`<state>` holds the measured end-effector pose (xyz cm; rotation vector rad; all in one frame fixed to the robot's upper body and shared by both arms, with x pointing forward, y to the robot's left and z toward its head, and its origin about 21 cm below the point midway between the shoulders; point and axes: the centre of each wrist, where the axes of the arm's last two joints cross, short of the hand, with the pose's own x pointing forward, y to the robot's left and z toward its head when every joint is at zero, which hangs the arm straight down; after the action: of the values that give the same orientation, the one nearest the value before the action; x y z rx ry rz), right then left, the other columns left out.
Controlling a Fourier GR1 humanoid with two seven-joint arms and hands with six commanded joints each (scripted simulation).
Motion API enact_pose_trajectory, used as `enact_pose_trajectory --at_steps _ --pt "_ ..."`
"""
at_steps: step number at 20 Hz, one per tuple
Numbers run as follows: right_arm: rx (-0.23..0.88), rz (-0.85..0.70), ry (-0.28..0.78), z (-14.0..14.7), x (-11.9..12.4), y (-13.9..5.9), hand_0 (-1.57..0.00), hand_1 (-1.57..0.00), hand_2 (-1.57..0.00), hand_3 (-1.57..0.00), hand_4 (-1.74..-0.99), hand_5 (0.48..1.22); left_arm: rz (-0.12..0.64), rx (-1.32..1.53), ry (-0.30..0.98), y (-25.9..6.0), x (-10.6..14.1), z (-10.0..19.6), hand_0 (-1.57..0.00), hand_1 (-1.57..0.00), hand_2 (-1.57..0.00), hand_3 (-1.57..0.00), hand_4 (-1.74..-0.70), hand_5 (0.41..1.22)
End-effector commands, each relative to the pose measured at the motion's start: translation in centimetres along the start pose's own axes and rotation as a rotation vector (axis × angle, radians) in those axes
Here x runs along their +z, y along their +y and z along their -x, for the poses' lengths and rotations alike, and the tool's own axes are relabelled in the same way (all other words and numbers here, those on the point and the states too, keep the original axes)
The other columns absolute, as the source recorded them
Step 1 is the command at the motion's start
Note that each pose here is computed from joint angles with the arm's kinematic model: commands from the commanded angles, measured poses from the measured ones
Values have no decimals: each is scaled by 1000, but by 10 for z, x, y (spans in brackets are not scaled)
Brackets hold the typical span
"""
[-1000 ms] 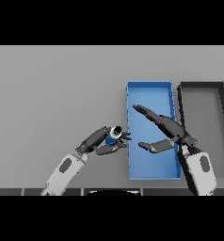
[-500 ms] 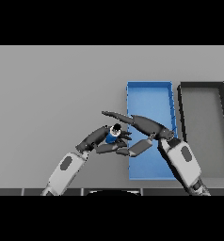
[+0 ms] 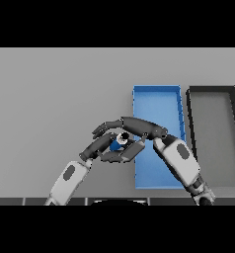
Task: Pick up the blue pipe and place it into the blue bin.
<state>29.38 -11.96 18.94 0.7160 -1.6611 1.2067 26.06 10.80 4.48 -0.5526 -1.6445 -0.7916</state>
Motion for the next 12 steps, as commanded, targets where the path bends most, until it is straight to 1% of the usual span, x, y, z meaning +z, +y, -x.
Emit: enact_pose_trajectory --at_steps 1,2,3,4,5,6,7,8,10,12 --pt "-2 -5 -3 2 -3 1 -702 -703 -745 -604 -1406 500 3 -7 4 -3 -1 -3 -1571 -1571 -1571 -1571 -1595 1221" --pt "-8 -6 -16 2 -4 1 -876 -877 -910 -762 -1467 518 -6 -20 14 1 0 -2 -1571 -1571 -1571 -1571 -1622 1221" --pt "-19 -7 -24 -1 -7 1 -1015 -1015 -1042 -872 -1514 550 -13 -20 17 1 -1 -3 -1571 -1571 -1571 -1571 -1645 1221" --pt "-36 -12 -21 0 -9 2 -1126 -1127 -1148 -953 -1551 596 -10 -5 3 0 -4 -3 -1571 -1571 -1571 -1511 -1662 1221" --pt "-61 -19 -26 2 -10 6 -1215 -1215 -1233 -1021 -1581 650 -12 29 -22 -4 -6 -1 -1571 -1571 -1571 -1523 -1677 1221" --pt "-77 -16 -47 5 -8 9 -1286 -1287 -1300 -1102 -1606 765 -15 53 -44 -2 -4 -3 -1571 -1571 -1571 -1532 -1690 1221" --pt "-77 -22 -56 5 -9 13 -1343 -1343 -1354 -1186 -1628 856 -3 60 -59 -5 -4 -4 -1571 -1571 -1571 -1502 -1699 1221" --pt "-66 -19 -50 4 -9 8 -1389 -1389 -1398 -1250 -1648 929 -5 61 -58 -4 -5 -4 -1571 -1571 -1571 -1490 -1707 1221" --pt "-47 -23 -62 7 -12 14 -1454 -1454 -1460 -1357 -1680 1034 0 59 -47 -3 -3 -4 -1571 -1571 -1571 -1441 -1718 1221" --pt "-39 -22 -81 4 -10 14 -1496 -1496 -1500 -1434 -1702 1101 2 49 -50 -2 -5 -7 -1571 -1571 -1571 -1437 -1725 1221"
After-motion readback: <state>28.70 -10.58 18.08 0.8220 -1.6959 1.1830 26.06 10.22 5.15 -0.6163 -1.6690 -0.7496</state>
